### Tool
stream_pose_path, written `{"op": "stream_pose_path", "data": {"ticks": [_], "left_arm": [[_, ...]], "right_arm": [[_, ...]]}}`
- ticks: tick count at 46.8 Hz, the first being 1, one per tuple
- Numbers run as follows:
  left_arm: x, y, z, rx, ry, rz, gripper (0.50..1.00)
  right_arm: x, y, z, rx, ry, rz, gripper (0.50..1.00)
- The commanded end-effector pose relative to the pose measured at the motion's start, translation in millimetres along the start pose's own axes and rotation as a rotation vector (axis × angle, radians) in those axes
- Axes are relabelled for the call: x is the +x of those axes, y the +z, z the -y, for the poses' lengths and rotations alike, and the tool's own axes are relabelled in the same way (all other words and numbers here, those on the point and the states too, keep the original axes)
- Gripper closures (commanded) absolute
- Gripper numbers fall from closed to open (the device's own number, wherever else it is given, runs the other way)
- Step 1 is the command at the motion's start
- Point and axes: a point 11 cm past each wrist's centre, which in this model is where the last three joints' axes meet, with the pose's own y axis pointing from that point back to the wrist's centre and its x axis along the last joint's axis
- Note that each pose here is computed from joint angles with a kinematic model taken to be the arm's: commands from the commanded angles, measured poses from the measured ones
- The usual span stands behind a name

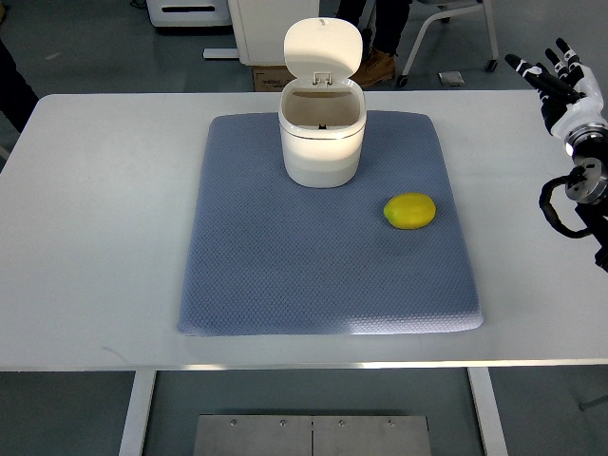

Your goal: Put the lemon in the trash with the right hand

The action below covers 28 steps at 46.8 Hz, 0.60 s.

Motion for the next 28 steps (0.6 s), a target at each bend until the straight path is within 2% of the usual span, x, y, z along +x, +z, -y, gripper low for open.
{"op": "stream_pose_path", "data": {"ticks": [1,4,9,19,28], "left_arm": [[0,-2,0,0.002,0.001,-0.007,0.5],[0,-3,-1,-0.005,-0.003,-0.026,0.5],[0,8,-1,-0.08,0.001,-0.02,0.5],[1,6,-1,-0.074,0.004,-0.018,0.5],[1,6,-1,-0.076,0.003,-0.016,0.5]], "right_arm": [[1,-2,0,0.004,0.001,0.0,0.5],[1,-1,0,-0.001,0.0,0.0,0.5],[3,3,-1,-0.021,0.006,0.0,0.5],[2,1,-1,-0.005,-0.013,0.001,0.5],[-5,-7,-5,0.092,-0.129,0.011,0.5]]}}
